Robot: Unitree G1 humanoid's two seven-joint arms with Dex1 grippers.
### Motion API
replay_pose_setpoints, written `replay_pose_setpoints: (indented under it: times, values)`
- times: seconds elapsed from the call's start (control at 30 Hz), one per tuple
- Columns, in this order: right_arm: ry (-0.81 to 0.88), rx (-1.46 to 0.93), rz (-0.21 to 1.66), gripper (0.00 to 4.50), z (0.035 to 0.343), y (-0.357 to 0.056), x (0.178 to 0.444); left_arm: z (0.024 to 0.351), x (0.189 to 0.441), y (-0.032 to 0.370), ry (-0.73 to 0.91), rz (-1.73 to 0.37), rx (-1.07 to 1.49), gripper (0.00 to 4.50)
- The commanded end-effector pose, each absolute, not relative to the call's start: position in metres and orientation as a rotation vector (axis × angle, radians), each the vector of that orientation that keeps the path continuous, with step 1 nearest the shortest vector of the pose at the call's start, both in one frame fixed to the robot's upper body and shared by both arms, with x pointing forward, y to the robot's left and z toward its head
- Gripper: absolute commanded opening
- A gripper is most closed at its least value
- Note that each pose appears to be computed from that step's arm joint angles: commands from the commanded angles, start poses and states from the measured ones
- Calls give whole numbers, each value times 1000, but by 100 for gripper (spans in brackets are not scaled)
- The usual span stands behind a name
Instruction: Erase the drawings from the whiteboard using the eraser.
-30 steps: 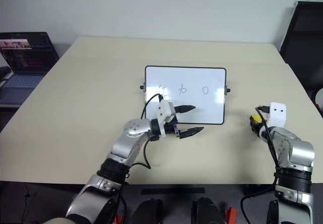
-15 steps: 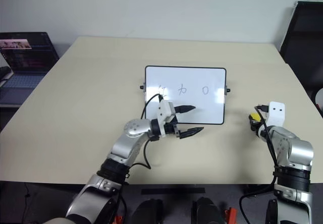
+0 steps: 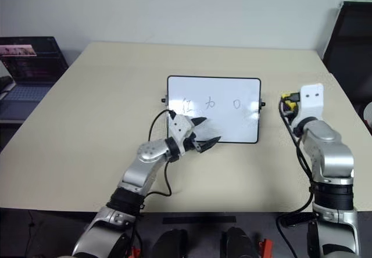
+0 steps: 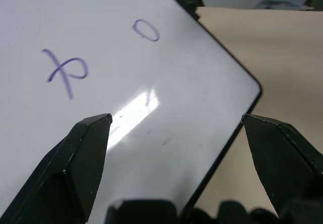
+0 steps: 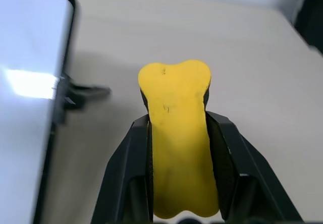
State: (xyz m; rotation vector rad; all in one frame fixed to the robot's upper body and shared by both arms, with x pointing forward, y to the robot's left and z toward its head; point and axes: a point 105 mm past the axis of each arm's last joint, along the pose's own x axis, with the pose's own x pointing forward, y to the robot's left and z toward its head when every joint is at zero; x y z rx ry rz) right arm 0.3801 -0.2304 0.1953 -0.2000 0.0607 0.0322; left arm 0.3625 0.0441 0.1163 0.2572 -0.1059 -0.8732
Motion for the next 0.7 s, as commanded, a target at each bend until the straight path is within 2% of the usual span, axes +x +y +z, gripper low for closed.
replay_pose_setpoints:
  times: [0.03,0.4,0.7]
  values:
    - [-61,-237,60,112,223,-218,385,131,363,40,-169,-829,273,450]
    - [-41,-184,196,112,220,-174,412,140,369,29,-205,-800,294,450]
    - [-24,-211,260,112,210,-160,422,142,372,32,-212,-775,297,450]
